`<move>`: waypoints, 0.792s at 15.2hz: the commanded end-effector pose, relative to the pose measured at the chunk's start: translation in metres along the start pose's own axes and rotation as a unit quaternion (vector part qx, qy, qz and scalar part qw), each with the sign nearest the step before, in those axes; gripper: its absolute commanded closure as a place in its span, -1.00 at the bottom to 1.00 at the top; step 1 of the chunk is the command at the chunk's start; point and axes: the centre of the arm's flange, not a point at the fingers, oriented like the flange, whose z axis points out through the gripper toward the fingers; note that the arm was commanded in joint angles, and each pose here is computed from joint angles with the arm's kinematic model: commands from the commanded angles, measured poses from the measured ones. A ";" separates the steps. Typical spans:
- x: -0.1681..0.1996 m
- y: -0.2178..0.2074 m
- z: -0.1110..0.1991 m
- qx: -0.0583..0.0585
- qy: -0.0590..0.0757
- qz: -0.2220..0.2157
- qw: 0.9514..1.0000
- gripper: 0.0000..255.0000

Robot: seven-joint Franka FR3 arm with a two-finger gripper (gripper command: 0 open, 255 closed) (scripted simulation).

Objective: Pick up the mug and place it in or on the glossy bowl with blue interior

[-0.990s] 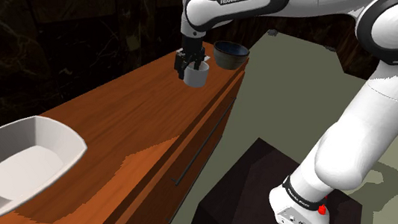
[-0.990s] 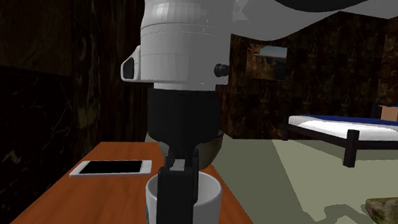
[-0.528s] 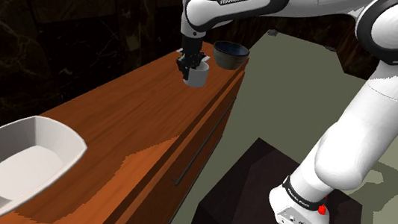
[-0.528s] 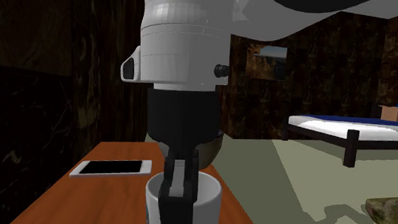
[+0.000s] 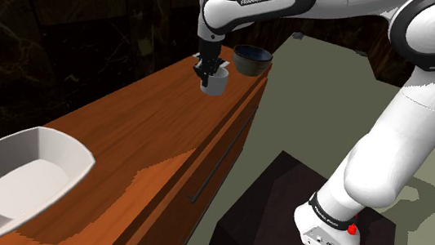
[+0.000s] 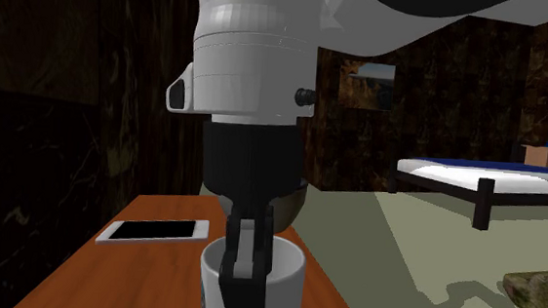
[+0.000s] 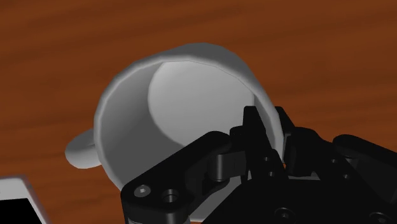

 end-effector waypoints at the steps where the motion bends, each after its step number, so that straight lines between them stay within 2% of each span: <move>1: 0.000 0.000 -0.005 0.000 0.000 0.000 1.000 1.00; 12: -0.001 0.003 -0.063 0.000 0.000 0.000 1.000 1.00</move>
